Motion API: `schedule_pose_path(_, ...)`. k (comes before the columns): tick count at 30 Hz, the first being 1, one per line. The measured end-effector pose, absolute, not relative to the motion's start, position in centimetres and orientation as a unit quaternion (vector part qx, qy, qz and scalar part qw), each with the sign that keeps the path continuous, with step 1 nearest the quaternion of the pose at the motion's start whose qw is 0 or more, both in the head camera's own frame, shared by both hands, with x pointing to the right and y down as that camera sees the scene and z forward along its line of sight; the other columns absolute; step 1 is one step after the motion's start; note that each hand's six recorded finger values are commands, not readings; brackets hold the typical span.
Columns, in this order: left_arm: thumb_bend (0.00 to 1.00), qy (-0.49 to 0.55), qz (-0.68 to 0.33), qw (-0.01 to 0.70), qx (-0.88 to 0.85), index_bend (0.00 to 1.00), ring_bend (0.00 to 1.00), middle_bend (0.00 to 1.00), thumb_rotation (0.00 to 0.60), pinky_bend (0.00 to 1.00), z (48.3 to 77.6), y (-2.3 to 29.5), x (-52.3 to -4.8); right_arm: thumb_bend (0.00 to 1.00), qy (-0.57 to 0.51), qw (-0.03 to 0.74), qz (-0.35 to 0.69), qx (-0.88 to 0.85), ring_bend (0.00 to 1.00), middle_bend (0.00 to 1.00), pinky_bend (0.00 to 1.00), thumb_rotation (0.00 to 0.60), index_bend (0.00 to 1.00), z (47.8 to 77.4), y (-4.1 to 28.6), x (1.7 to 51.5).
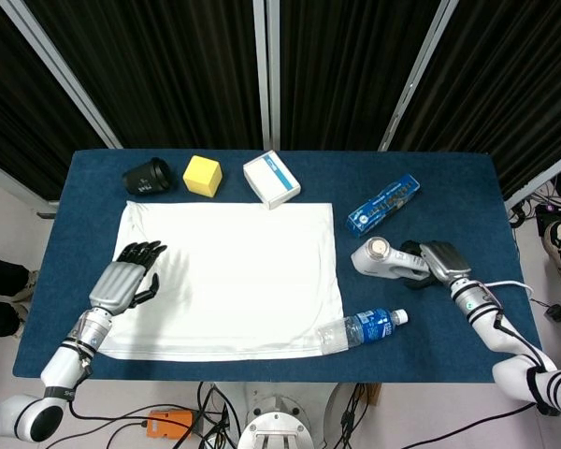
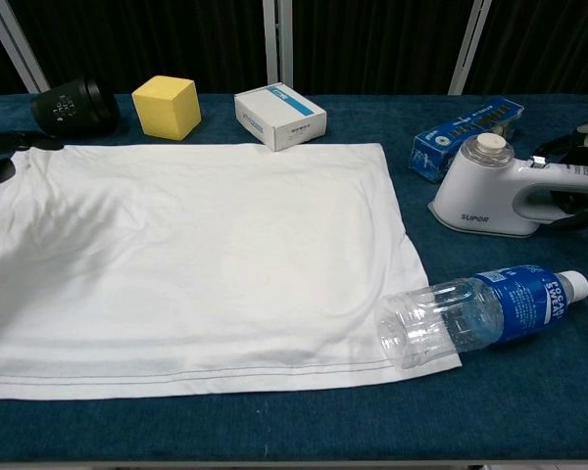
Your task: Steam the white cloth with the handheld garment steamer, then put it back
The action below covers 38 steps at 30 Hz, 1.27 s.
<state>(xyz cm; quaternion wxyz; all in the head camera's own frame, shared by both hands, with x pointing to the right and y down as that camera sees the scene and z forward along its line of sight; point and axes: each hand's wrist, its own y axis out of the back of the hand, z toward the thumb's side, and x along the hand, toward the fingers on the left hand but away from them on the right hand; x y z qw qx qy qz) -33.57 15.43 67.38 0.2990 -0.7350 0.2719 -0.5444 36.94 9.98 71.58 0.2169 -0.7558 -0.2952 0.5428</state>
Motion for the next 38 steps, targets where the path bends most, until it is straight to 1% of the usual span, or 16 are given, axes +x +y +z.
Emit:
schedule_pose_path(2,0.54,0.274,-0.545,0.300,-0.734,0.01,0.00,0.02,0.000,0.00,67.3,15.4,-33.7,0.17,-0.299,0.215,0.549,-0.750,0.26,0.36,0.28,0.600,0.22,71.2,10.0,37.4)
schedule_pose_path(4,0.54,0.277,-0.545,0.300,-0.732,0.01,0.00,0.02,0.000,0.00,67.2,15.3,-33.9,0.12,-0.301,0.215,0.554,-0.746,0.19,0.29,0.22,0.600,0.16,71.0,10.1,37.7)
schedule_pose_path(6,0.54,0.280,-0.546,0.300,-0.730,0.01,0.00,0.02,0.000,0.00,67.1,15.2,-34.1,0.09,-0.302,0.216,0.559,-0.742,0.13,0.22,0.16,0.600,0.09,70.7,10.1,38.0)
schedule_pose_path(9,0.54,0.285,-0.548,0.302,-0.727,0.01,0.00,0.02,0.000,0.00,66.8,15.1,-34.5,0.07,-0.304,0.217,0.566,-0.735,0.04,0.13,0.07,0.600,0.01,70.1,10.0,38.4)
schedule_pose_path(11,0.54,0.291,-0.549,0.303,-0.722,0.01,0.00,0.02,0.000,0.00,66.5,15.0,-35.0,0.07,-0.311,0.221,0.566,-0.731,0.00,0.08,0.06,0.600,0.00,69.5,9.9,38.7)
schedule_pose_path(15,0.54,0.315,-0.555,0.304,-0.708,0.01,0.00,0.02,0.000,0.00,65.6,14.6,-36.6,0.07,-0.335,0.239,0.558,-0.721,0.00,0.07,0.06,0.600,0.00,67.5,9.3,39.4)
schedule_pose_path(22,0.54,0.365,-0.573,0.305,-0.667,0.01,0.00,0.02,0.000,0.00,63.1,14.1,-41.0,0.07,-0.394,0.283,0.531,-0.694,0.00,0.07,0.05,0.600,0.00,62.3,8.8,41.6)
schedule_pose_path(27,0.54,0.406,-0.588,0.312,-0.627,0.01,0.00,0.02,0.000,0.00,60.7,14.2,-44.9,0.07,-0.435,0.343,0.523,-0.648,0.00,0.07,0.07,0.600,0.00,58.1,9.3,44.0)
schedule_pose_path(30,0.54,0.429,-0.595,0.317,-0.600,0.01,0.00,0.02,0.000,0.00,59.2,14.8,-47.2,0.07,-0.463,0.371,0.522,-0.613,0.00,0.07,0.07,0.600,0.00,55.4,10.7,45.9)
schedule_pose_path(34,0.53,0.456,-0.599,0.325,-0.573,0.01,0.00,0.02,0.005,0.00,57.5,16.3,-49.3,0.07,-0.493,0.379,0.522,-0.584,0.00,0.07,0.07,0.600,0.00,52.3,14.1,48.4)
schedule_pose_path(38,0.53,0.471,-0.597,0.330,-0.559,0.01,0.00,0.02,0.008,0.00,56.1,18.8,-50.3,0.07,-0.498,0.360,0.514,-0.599,0.00,0.07,0.07,0.600,0.00,51.8,17.0,49.0)
